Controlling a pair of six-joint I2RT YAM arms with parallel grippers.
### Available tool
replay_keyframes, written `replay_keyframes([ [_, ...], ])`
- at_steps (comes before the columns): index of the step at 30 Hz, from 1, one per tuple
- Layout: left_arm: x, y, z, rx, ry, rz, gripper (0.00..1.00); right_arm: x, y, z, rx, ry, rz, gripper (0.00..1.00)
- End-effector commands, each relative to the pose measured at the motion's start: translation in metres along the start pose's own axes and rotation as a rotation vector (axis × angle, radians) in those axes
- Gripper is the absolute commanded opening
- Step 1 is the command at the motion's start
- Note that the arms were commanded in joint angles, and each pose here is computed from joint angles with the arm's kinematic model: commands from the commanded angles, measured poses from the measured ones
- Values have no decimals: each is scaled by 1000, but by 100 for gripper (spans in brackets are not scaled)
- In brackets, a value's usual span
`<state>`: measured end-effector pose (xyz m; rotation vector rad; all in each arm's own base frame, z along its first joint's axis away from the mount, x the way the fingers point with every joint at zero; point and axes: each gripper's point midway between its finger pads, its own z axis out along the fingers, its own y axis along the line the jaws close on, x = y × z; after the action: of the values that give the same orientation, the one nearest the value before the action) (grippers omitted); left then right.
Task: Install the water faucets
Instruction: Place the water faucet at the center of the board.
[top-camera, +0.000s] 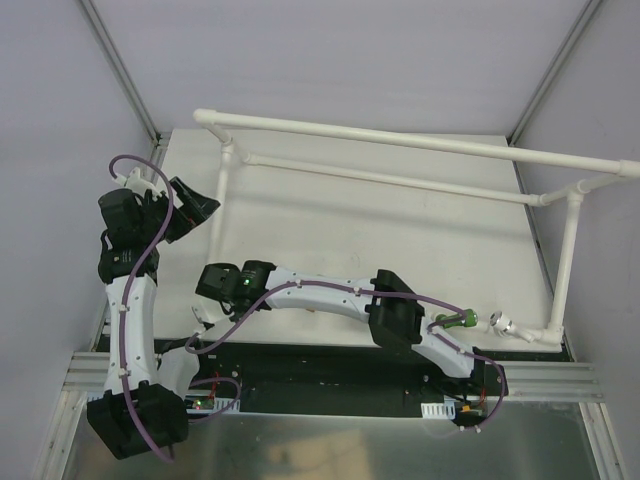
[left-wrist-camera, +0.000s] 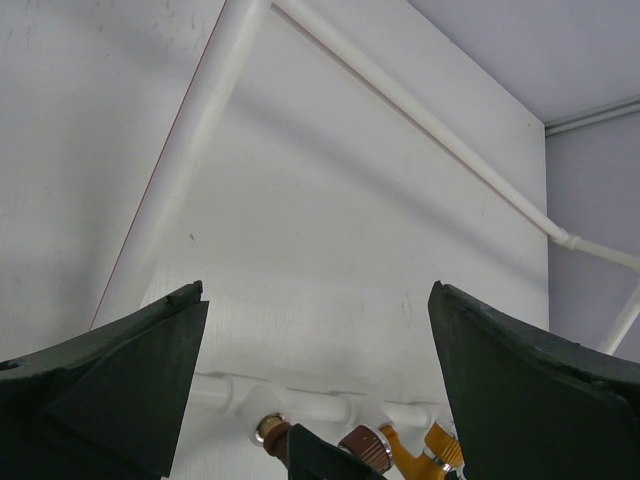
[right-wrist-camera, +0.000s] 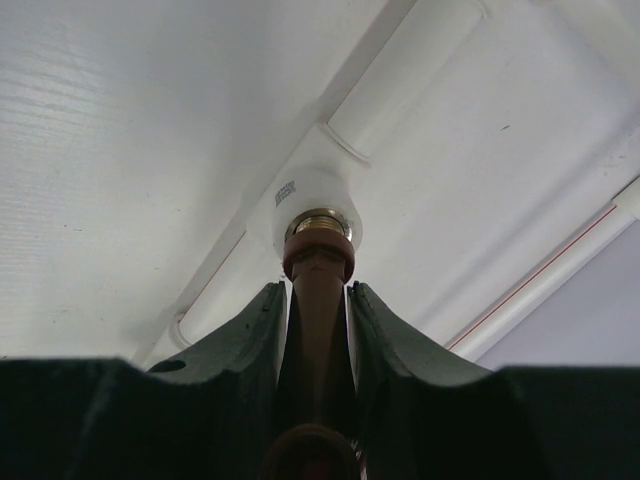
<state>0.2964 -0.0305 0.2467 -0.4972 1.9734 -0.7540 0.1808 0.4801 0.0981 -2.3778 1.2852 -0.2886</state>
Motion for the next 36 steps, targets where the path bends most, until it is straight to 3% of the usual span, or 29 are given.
replay_keyframes([
  [1,1,-7,-5,23,4,-25,96,9,0,5,-10,36,-9,0],
  [27,-20,-36,-16,78,-20,12,92,25,16,9,-40,168,-39,0],
  [36,-12,-33,-13,65,11,56,91,7,25,9,-93,86,109,0],
])
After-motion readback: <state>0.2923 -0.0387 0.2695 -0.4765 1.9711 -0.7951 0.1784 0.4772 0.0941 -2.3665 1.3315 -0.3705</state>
